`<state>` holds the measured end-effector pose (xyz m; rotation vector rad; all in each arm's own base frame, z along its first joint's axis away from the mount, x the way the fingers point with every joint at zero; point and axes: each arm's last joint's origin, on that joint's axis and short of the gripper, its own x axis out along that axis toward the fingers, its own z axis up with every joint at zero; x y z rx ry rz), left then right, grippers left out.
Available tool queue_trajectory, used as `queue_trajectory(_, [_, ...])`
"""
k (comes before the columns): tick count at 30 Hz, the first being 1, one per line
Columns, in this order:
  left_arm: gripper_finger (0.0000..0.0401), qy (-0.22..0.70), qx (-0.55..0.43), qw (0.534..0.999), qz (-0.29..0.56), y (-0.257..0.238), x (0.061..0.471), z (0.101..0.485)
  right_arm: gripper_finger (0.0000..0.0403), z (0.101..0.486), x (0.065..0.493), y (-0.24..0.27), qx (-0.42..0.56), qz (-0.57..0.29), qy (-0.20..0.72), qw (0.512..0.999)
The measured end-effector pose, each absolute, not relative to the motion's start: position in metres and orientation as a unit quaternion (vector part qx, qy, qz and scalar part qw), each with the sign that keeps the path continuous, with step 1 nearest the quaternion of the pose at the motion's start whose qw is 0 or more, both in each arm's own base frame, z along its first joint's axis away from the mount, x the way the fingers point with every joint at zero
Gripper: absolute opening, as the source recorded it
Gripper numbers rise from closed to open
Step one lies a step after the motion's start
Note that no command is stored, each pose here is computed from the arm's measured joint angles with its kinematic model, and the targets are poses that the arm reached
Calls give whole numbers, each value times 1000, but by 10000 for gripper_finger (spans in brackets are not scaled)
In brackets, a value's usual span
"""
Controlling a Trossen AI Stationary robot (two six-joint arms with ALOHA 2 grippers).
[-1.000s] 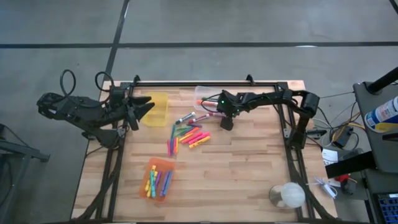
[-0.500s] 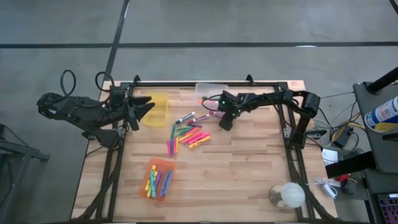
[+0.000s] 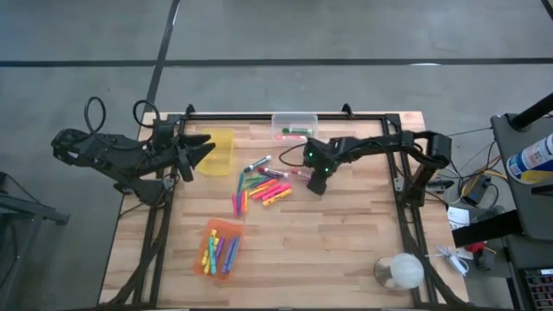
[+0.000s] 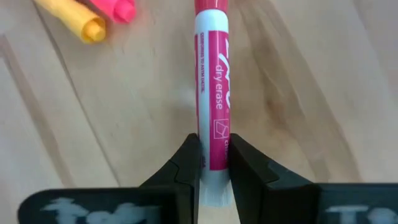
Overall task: Pick & Place Markers
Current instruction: Put the pink marker into the transparent bin
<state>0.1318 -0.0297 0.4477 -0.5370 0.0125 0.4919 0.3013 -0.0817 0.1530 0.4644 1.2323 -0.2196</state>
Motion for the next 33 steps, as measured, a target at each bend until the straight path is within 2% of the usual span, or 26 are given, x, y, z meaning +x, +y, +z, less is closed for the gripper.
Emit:
queue_trajectory(6, [181, 6, -261, 935, 241, -30, 132, 448, 52, 181, 298, -55, 200, -78, 551, 807])
queue_trajectory(11, [181, 7, -261, 935, 241, -30, 132, 448, 52, 217, 291, -53, 146, -125, 499, 845])
queue_trajectory(19, [181, 9, -259, 935, 241, -30, 133, 447, 53, 266, 299, -113, 50, -196, 436, 877])
queue_trajectory(27, [181, 6, -279, 929, 242, -31, 134, 446, 62, 259, 328, -195, 34, -226, 471, 852])
queue_trajectory(33, [181, 5, -295, 924, 242, -31, 135, 445, 63, 235, 348, -233, 75, -194, 529, 823])
